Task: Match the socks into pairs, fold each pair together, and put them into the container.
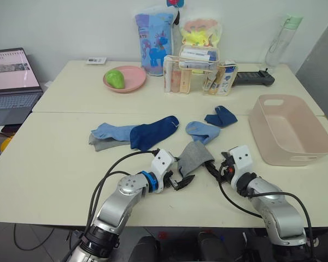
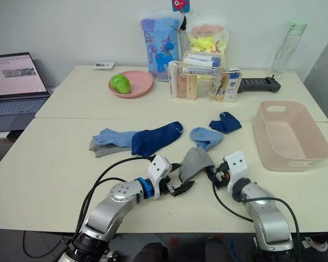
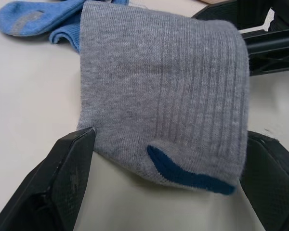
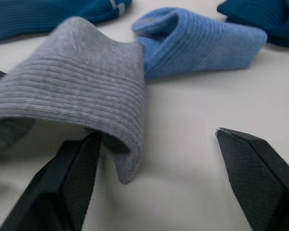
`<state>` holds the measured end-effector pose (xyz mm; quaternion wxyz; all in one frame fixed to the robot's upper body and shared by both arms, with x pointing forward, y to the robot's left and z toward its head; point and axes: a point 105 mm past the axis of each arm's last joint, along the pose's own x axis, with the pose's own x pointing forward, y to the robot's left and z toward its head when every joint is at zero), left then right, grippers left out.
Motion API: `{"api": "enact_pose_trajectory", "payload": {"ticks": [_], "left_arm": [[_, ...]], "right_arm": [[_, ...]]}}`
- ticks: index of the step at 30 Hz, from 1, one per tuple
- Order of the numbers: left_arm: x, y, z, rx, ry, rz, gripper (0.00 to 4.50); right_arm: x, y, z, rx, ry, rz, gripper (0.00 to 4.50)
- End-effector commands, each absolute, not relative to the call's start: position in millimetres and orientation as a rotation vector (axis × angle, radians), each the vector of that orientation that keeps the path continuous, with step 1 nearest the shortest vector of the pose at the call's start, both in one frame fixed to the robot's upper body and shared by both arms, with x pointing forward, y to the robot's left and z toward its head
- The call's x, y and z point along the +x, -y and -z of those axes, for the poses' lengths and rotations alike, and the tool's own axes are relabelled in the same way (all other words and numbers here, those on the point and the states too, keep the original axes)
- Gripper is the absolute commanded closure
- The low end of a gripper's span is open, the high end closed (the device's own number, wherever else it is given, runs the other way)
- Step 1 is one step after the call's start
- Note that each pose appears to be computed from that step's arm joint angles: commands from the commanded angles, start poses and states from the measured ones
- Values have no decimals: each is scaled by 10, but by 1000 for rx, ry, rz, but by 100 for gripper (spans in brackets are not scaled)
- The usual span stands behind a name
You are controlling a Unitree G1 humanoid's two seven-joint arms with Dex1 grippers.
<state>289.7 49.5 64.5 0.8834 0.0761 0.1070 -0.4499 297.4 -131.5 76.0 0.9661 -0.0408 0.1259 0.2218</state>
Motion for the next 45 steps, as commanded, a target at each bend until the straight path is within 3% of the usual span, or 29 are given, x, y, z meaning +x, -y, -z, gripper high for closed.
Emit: {"api": "enact_pose_trajectory", "payload": {"ticks": [1,9,13,15,18,21,24,31,35,40,45], "left_arm": [[2898,-541,-596,172,-237,900,0],[2990,-830,-668,202,-207,785,253],[3061,-980,-879,322,-113,774,387],[3106,-1058,-1042,474,-26,790,446],[3143,-1173,-1255,774,110,828,446],[3135,-1262,-1226,997,148,892,446],[3098,-1232,-1121,944,133,930,446],[2807,-1143,-955,461,18,1013,446],[2625,-1035,-836,439,-57,1152,354],[2678,-885,-764,572,-8,1196,215],[2834,-756,-724,641,36,1183,215]], "right_arm": [[2970,1280,-877,-74,-213,-459,164],[2942,1187,-1105,-215,-69,-519,450],[2918,1191,-1258,-368,35,-545,450],[2868,1183,-1333,-589,118,-584,450],[2800,1223,-1325,-859,178,-630,450],[2789,1271,-1318,-965,202,-643,450],[2751,1189,-1293,-952,207,-672,450],[2770,1309,-1208,-931,119,-602,450],[2806,1437,-1157,-916,42,-570,450],[2830,1577,-1118,-891,-40,-537,450],[2825,1610,-1134,-883,-50,-526,450]]}}
